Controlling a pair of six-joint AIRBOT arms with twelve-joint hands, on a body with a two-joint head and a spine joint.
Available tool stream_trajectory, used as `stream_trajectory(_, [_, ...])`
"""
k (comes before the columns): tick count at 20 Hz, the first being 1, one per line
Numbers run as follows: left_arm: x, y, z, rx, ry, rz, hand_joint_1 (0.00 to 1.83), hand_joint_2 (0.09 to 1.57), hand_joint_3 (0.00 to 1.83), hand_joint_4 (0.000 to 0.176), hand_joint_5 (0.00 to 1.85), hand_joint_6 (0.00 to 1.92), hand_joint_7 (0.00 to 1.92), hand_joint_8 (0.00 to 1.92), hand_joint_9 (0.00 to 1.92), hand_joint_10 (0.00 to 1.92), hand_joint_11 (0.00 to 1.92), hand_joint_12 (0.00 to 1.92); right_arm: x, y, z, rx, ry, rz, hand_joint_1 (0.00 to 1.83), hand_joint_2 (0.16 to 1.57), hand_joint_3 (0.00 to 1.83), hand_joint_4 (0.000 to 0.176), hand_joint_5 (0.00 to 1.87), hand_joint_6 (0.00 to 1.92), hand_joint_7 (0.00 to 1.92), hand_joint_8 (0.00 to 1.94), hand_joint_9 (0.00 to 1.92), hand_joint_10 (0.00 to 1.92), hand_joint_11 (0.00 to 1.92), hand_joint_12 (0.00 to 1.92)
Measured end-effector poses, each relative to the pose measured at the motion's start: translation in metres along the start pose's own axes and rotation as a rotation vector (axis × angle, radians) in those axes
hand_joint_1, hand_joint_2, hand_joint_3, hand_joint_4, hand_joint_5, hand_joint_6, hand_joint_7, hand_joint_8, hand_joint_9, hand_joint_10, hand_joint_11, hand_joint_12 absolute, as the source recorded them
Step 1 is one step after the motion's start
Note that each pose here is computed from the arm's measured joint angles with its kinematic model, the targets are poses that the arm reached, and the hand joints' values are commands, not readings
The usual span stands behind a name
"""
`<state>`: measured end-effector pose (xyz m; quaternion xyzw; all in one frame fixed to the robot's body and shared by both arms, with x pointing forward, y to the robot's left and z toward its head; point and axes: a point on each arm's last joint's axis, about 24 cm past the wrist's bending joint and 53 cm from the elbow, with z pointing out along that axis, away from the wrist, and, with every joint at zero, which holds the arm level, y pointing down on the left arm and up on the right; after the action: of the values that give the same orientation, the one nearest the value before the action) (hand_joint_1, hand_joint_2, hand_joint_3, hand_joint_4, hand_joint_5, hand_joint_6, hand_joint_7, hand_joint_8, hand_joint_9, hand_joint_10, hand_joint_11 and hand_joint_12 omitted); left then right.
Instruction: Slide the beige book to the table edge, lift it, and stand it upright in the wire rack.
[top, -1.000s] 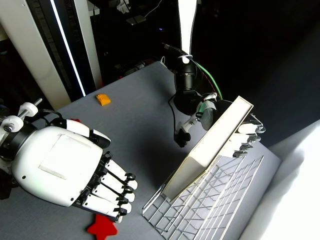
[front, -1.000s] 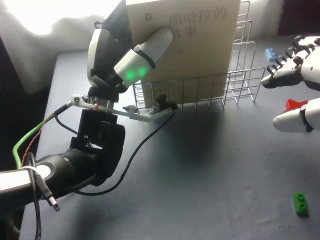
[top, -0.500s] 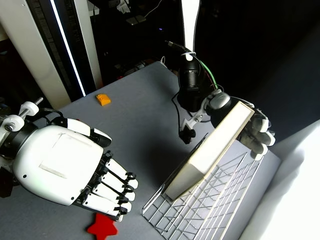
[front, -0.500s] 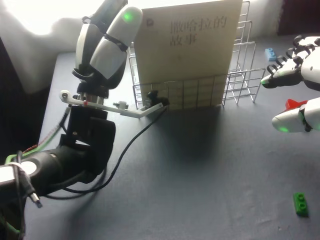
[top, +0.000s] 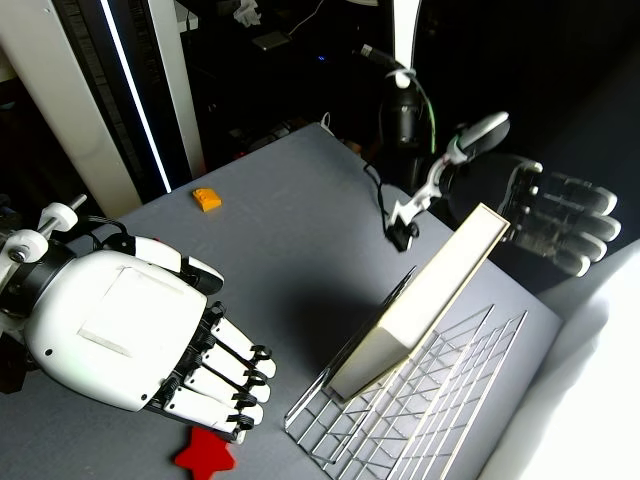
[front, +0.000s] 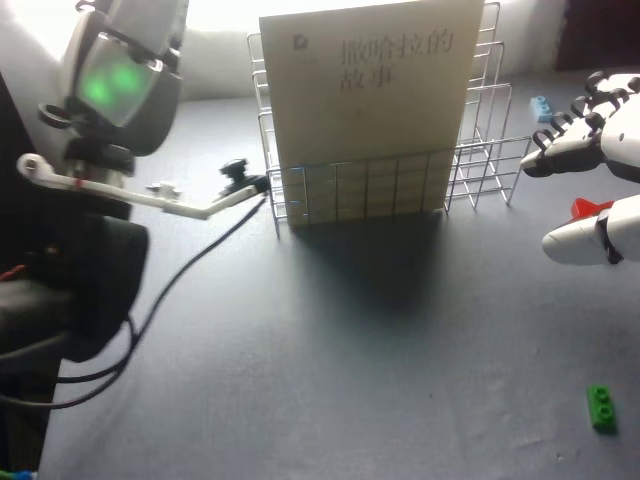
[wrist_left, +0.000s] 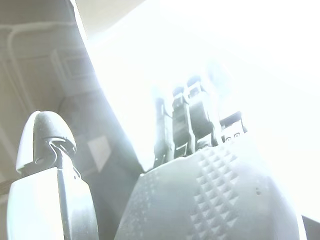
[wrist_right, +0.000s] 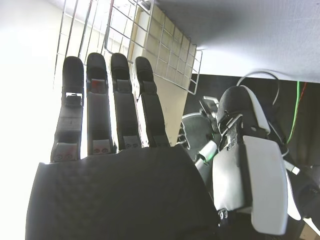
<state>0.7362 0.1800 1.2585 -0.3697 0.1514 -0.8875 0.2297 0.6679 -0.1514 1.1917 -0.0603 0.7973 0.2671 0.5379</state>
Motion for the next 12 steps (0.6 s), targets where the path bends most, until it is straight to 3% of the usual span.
stream_trajectory(1, [0.001,-0.005,0.000,-0.001,0.003,0.011,0.63,0.99,0.00,0.003,0.25,0.00,0.19,0.00,0.19,0.00,0.00,0.48,0.000,0.000,0.000,0.000,0.000,0.000,0.09,1.14,0.00,0.000,0.37,0.01,0.37,0.01,0.36,0.01,0.02,0.95])
stream_trajectory(3, [0.005,-0.036,0.002,-0.009,0.007,0.071,0.64,0.98,0.00,0.010,0.26,0.00,0.20,0.00,0.21,0.01,0.00,0.54,0.000,0.000,0.000,0.000,0.000,0.000,0.09,1.14,0.00,0.000,0.35,0.00,0.35,0.00,0.35,0.00,0.02,0.95])
stream_trajectory(4, [0.005,-0.051,0.002,-0.016,0.001,0.121,0.64,0.98,0.00,0.009,0.25,0.00,0.21,0.01,0.22,0.01,0.00,0.55,0.000,0.000,0.000,0.002,-0.001,0.000,0.10,1.14,0.00,0.000,0.35,0.00,0.36,0.00,0.35,0.00,0.01,0.94])
stream_trajectory(5, [0.001,-0.071,0.003,-0.038,-0.015,0.198,0.67,0.96,0.00,0.005,0.26,0.00,0.22,0.00,0.22,0.00,0.00,0.57,0.000,-0.001,0.000,0.002,-0.001,0.000,0.13,1.14,0.00,0.000,0.35,0.01,0.35,0.01,0.35,0.01,0.02,0.93])
stream_trajectory(6, [-0.001,-0.078,0.003,-0.050,-0.025,0.235,0.67,0.96,0.00,0.005,0.26,0.00,0.22,0.00,0.22,0.00,0.00,0.57,0.000,-0.001,0.000,0.003,-0.002,0.000,0.13,1.14,0.00,0.000,0.35,0.01,0.35,0.01,0.35,0.01,0.02,0.93])
stream_trajectory(7, [-0.006,-0.098,0.002,-0.076,-0.056,0.301,0.63,0.98,0.00,0.010,0.24,0.00,0.20,0.00,0.19,0.00,0.00,0.45,0.000,0.000,0.000,0.001,-0.001,0.000,0.11,1.14,0.00,0.000,0.34,0.00,0.33,0.00,0.33,0.00,0.01,0.93])
stream_trajectory(10, [-0.003,-0.112,0.001,-0.194,-0.031,0.442,0.64,0.98,0.00,0.008,0.25,0.00,0.19,0.00,0.18,0.00,0.00,0.44,0.000,0.001,0.000,-0.001,0.001,0.000,0.09,1.14,0.00,0.000,0.34,0.01,0.35,0.01,0.35,0.01,0.02,0.93])
stream_trajectory(12, [0.005,-0.107,-0.005,-0.295,0.024,0.537,0.62,1.00,0.00,0.006,0.26,0.00,0.19,0.00,0.18,0.00,0.00,0.44,0.001,0.002,0.000,-0.003,0.001,0.000,0.08,1.15,0.00,0.000,0.36,0.01,0.36,0.01,0.36,0.01,0.04,0.94])
